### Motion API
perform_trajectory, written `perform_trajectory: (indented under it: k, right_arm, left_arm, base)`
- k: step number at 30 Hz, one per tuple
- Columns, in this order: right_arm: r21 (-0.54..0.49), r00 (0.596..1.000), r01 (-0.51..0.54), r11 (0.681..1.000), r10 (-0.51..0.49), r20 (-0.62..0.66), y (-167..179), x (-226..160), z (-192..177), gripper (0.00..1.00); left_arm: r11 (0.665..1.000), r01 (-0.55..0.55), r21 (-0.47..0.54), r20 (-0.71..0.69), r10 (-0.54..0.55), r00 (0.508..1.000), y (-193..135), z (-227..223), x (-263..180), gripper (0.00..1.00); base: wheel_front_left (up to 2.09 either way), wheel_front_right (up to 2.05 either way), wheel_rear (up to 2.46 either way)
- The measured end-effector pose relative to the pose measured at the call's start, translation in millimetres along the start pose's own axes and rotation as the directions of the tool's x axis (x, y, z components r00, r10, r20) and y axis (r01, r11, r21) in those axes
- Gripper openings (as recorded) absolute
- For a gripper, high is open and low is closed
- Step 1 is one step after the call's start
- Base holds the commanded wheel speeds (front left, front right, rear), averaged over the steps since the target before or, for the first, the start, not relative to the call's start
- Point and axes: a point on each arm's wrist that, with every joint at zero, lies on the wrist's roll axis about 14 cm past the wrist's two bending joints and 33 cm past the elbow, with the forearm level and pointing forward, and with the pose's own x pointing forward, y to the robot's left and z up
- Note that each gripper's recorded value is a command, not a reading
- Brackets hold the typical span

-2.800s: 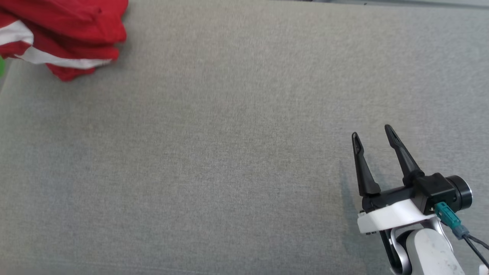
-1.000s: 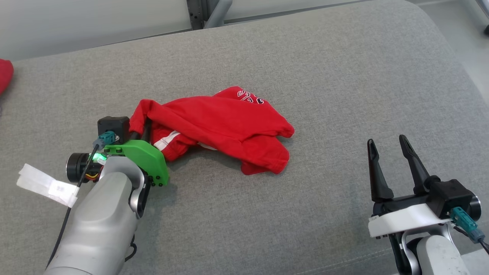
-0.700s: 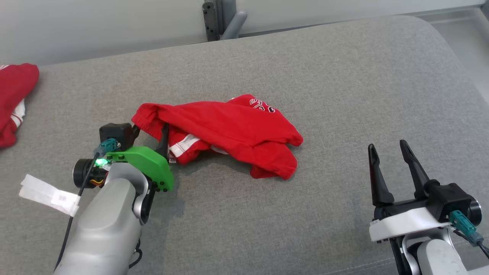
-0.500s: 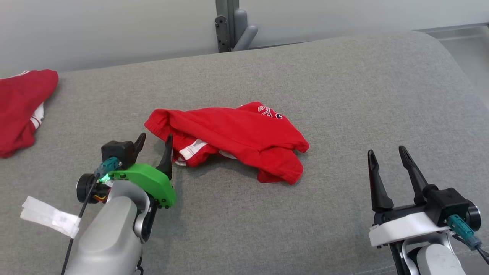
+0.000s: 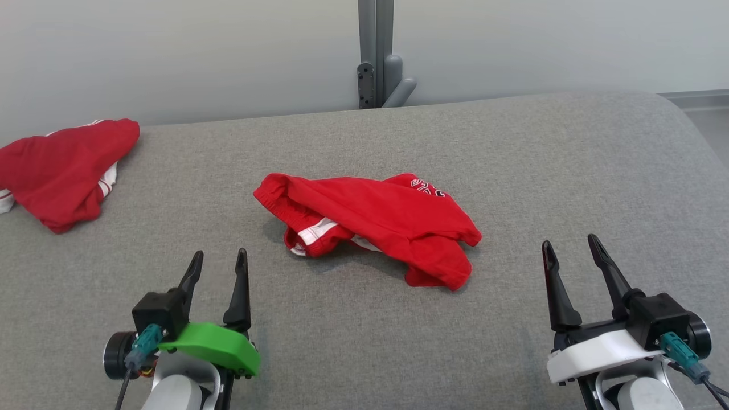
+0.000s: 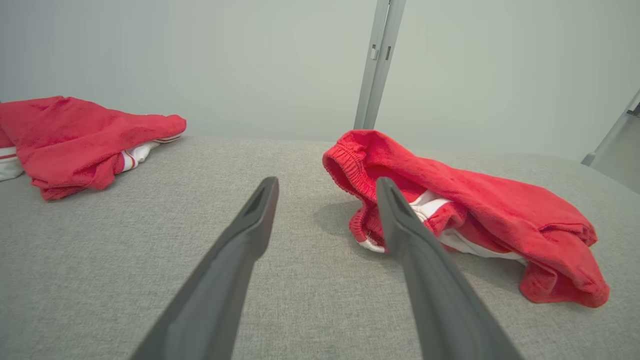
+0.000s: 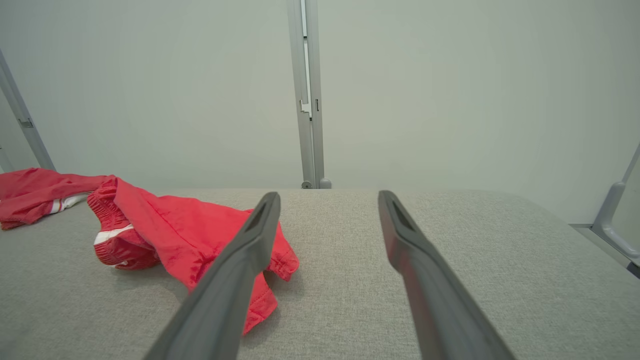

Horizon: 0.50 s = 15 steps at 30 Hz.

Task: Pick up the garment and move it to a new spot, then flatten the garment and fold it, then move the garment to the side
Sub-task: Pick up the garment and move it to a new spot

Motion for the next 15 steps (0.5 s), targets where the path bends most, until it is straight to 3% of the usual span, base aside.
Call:
perform_trajectory:
  k: [7,15]
  right_arm:
    - [0.011,1.0,-0.014,1.0,0.014,-0.008,6,-4,-2,1.0]
    - [0.031,0.999,-0.01,0.999,0.011,-0.033,6,-9,-11,1.0]
  left_arm:
    - [0.992,-0.118,-0.043,0.075,0.121,0.99,18,12,-35,1.0]
    - [0.986,-0.16,-0.055,0.078,0.164,0.983,24,8,-54,1.0]
  base:
    - [0.0,0.0,0.0]
    - [0.0,0.0,0.0]
